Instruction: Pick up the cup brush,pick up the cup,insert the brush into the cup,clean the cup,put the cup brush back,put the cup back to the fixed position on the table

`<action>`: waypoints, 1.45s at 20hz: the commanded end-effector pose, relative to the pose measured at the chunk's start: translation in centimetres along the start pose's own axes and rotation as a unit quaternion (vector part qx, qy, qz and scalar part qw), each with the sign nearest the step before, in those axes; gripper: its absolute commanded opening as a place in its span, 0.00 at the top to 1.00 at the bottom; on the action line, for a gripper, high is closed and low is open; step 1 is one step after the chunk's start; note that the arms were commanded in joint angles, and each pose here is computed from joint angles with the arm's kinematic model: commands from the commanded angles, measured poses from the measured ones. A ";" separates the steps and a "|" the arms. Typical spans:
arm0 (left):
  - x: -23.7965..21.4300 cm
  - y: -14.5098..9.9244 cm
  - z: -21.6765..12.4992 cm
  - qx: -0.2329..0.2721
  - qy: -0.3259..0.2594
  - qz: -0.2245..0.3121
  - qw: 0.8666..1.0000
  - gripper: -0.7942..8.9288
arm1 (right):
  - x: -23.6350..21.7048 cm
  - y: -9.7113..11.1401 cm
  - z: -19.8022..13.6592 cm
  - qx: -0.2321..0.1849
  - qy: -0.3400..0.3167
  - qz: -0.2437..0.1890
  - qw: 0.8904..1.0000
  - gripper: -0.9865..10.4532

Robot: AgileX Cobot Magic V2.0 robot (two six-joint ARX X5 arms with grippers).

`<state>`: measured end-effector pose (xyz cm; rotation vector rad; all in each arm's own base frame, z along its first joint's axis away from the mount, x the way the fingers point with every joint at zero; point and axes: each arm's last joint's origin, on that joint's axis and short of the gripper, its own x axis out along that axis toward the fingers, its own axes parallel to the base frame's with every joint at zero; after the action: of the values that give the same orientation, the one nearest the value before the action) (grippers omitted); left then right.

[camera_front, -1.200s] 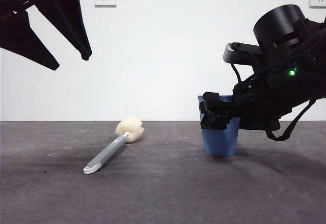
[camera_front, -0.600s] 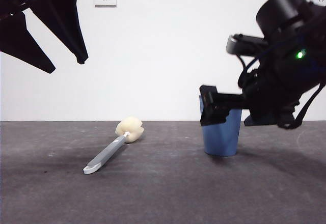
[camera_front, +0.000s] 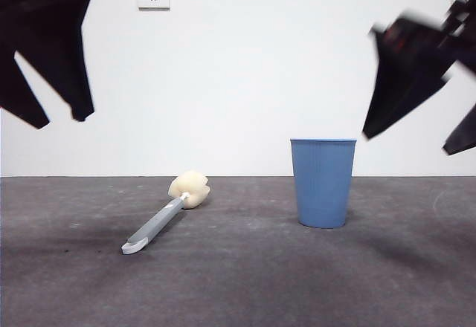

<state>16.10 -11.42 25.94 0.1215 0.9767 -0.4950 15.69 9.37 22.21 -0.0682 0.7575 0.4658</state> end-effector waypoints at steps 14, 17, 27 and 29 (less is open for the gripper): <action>0.0 -0.7 -0.8 0.022 0.048 -0.133 0.990 0.79 | -9.0 1.8 1.0 0.015 0.037 0.103 0.994 0.82; 0.0 -0.7 -0.8 0.023 0.048 -0.133 0.990 0.93 | -9.0 1.7 0.9 0.012 0.043 0.102 0.994 0.92; 0.0 -0.7 -0.8 0.023 0.043 -0.130 0.990 0.92 | -9.0 1.7 0.8 0.014 0.046 0.097 0.994 0.91; 0.0 -0.7 -0.8 0.023 0.043 -0.130 0.990 0.92 | -9.0 1.7 0.8 0.014 0.046 0.097 0.994 0.91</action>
<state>15.31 -11.81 25.80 0.0463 1.0761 -0.7509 9.84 7.62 28.97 0.0089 0.8700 0.6414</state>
